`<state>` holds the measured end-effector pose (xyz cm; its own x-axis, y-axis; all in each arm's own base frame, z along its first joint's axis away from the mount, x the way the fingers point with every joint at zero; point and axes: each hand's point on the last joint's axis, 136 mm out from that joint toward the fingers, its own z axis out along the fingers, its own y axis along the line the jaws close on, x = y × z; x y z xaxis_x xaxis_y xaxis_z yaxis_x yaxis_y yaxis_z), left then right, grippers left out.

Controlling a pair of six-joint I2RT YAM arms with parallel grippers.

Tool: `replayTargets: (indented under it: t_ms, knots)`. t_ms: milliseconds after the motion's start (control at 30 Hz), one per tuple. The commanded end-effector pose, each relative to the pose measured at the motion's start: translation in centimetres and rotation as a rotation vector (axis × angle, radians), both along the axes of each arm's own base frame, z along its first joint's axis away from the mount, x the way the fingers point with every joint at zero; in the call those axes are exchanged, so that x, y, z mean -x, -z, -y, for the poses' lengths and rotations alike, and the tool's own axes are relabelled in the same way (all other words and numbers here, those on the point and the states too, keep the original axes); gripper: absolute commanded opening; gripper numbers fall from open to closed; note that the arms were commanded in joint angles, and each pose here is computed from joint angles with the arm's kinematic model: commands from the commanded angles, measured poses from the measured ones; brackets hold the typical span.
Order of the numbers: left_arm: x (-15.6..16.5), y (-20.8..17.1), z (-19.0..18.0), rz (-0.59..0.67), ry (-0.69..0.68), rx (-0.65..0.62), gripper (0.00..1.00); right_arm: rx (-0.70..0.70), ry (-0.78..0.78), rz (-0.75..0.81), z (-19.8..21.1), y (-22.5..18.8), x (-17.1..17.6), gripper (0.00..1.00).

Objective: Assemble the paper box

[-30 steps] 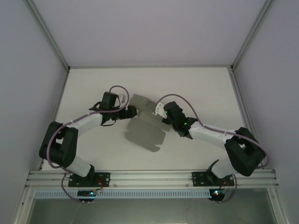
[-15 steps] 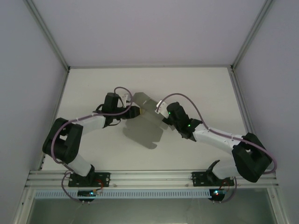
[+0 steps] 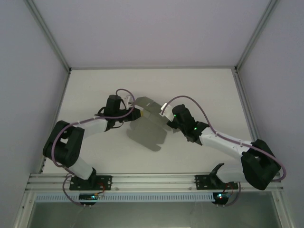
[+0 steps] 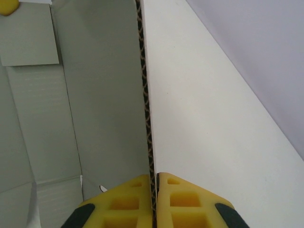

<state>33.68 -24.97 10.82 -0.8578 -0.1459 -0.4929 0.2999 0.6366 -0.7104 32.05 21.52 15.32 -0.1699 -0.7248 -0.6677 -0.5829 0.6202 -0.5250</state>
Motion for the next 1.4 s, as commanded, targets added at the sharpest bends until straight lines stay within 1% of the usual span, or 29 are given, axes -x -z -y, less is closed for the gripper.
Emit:
replayTargets:
  t_ms: [0,67,167,300,400,467,567,700,733,833,967,1067,1133,1233,1267,1367]
  knots:
    - [0.0,0.5,-1.1,-0.023,-0.056,-0.04,0.0,-0.001,0.043,-0.009,1.1,-1.4,-0.3,0.1]
    - [0.2,0.9,-1.3,-0.036,-0.059,-0.052,0.0,0.009,0.063,-0.022,1.8,-1.4,-0.4,0.1]
    - [0.4,1.3,-1.4,-0.043,-0.055,-0.062,0.0,0.008,0.067,-0.041,2.4,-1.2,-0.4,0.15]
    - [0.5,1.4,-1.5,-0.046,-0.054,-0.073,0.0,0.01,0.081,-0.065,3.2,-0.8,-0.6,0.15]
    - [0.9,1.3,-1.1,-0.037,-0.018,-0.062,0.0,-0.023,0.041,-0.115,3.1,-0.2,-0.3,0.16]
    - [1.1,1.0,-0.7,-0.022,0.015,-0.046,0.0,-0.049,0.007,-0.159,2.7,0.4,-0.2,0.22]
    - [1.4,0.7,-0.4,-0.005,0.051,-0.041,0.0,-0.089,0.029,-0.196,3.5,0.6,-1.4,0.26]
    - [2.2,0.2,0.0,0.033,0.12,-0.033,0.0,-0.227,-0.041,-0.338,3.8,0.4,-1.7,0.46]
    - [2.4,0.1,0.2,0.042,0.138,-0.029,0.0,-0.263,-0.069,-0.389,3.6,0.5,-1.6,0.49]
    - [2.7,-0.3,0.4,0.058,0.164,-0.021,0.0,-0.299,-0.08,-0.492,3.8,1.3,-2.5,0.51]
    - [2.8,-0.6,0.4,0.073,0.161,-0.023,0.0,-0.284,-0.131,-0.614,3.6,2.6,-2.8,0.51]
    - [3.0,-0.8,0.4,0.083,0.169,-0.018,0.0,-0.252,-0.136,-0.679,3.5,4.2,-3.4,0.51]
    - [2.9,-0.8,0.5,0.081,0.167,-0.019,0.0,-0.24,-0.133,-0.727,3.4,5.3,-3.5,0.47]
    - [2.9,-0.8,0.4,0.077,0.163,-0.024,0.0,-0.226,-0.138,-0.745,3.2,5.8,-4.2,0.41]
    - [3.0,-0.8,0.4,0.079,0.167,-0.023,0.0,-0.228,-0.145,-0.75,3.1,6.0,-4.1,0.38]
    - [2.9,-0.7,0.3,0.079,0.156,-0.031,0.0,-0.218,-0.142,-0.75,3.2,6.3,-4.2,0.17]
